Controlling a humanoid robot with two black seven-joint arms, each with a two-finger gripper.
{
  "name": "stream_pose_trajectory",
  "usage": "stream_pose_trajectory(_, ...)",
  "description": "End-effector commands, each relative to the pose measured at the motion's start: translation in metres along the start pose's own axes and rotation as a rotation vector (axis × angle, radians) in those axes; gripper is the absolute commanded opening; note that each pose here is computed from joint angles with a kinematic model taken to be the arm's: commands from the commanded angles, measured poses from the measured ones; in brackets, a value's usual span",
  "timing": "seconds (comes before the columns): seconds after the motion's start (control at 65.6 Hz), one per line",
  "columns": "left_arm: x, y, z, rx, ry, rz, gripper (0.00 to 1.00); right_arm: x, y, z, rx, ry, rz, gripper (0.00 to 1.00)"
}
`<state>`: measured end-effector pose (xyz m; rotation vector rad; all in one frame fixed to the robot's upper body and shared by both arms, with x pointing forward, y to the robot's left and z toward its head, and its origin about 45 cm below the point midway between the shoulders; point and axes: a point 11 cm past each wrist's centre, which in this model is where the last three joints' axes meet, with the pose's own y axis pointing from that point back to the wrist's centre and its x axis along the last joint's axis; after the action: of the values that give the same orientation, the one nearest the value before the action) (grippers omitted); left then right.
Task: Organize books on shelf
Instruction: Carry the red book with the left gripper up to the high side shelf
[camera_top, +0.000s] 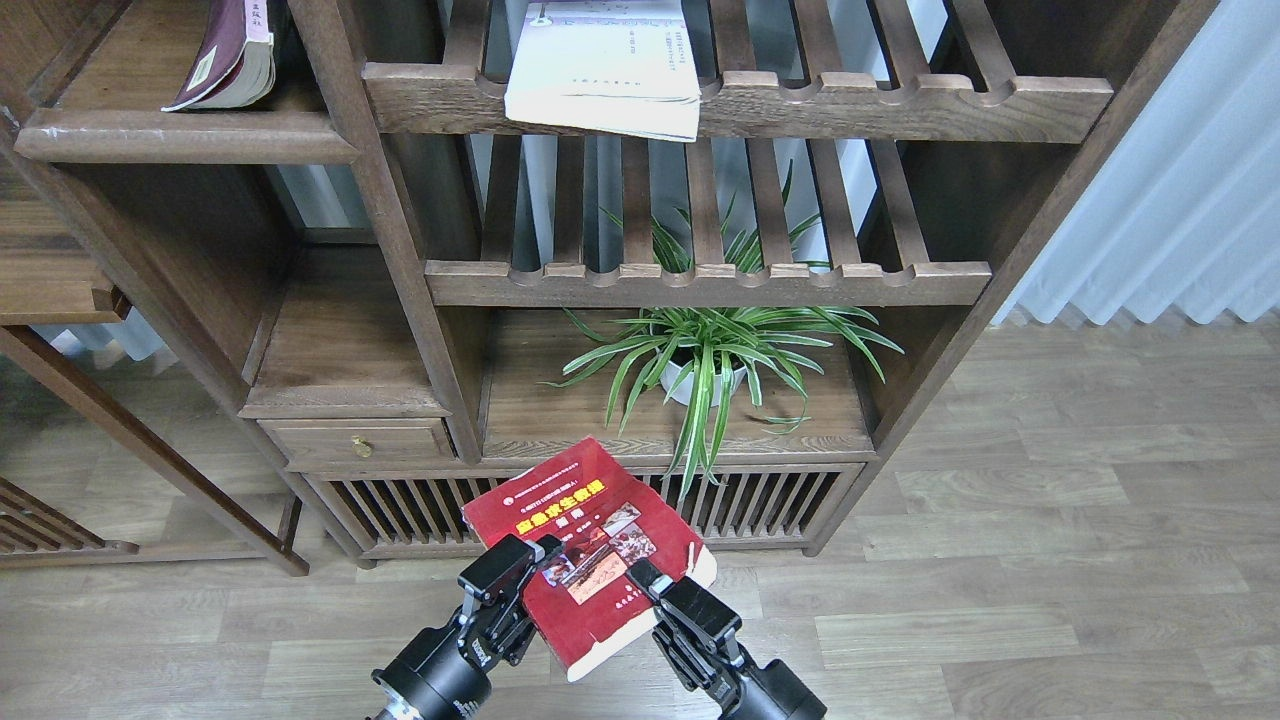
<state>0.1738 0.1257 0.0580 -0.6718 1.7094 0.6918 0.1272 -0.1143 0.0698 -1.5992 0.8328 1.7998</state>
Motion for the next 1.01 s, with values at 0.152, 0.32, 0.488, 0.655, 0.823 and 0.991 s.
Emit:
stream_pose_trajectory(0.152, -0.009, 0.013, 0.033, -0.035, -0.072, 0.007, 0.09, 0.002, 0.0, 0.0, -0.012, 0.025, 0.007, 0.94)
stream_pose_trajectory(0.32, -0.029, 0.037, 0.082, -0.081, -0.213, 0.022, 0.09, 0.001, 0.0, -0.001, -0.01, 0.028, 0.006, 0.95)
stream_pose_trajectory(0.488, -0.083, 0.07, 0.146, -0.143, -0.488, 0.033, 0.09, 0.003, 0.0, -0.003, -0.005, 0.031, 0.013, 0.96)
stream_pose_trajectory(0.655, -0.148, 0.094, 0.181, -0.181, -0.692, -0.003, 0.11, 0.004, -0.001, -0.005, -0.001, 0.036, 0.015, 0.96)
stream_pose_trajectory(0.823, -0.19, 0.112, 0.205, -0.246, -0.818, -0.018, 0.11, 0.005, -0.001, -0.007, 0.006, 0.036, 0.016, 0.96)
stream_pose_trajectory(0.991, -0.203, 0.12, 0.213, -0.245, -0.928, 0.025, 0.12, 0.006, 0.0, -0.009, 0.012, 0.038, 0.019, 0.96)
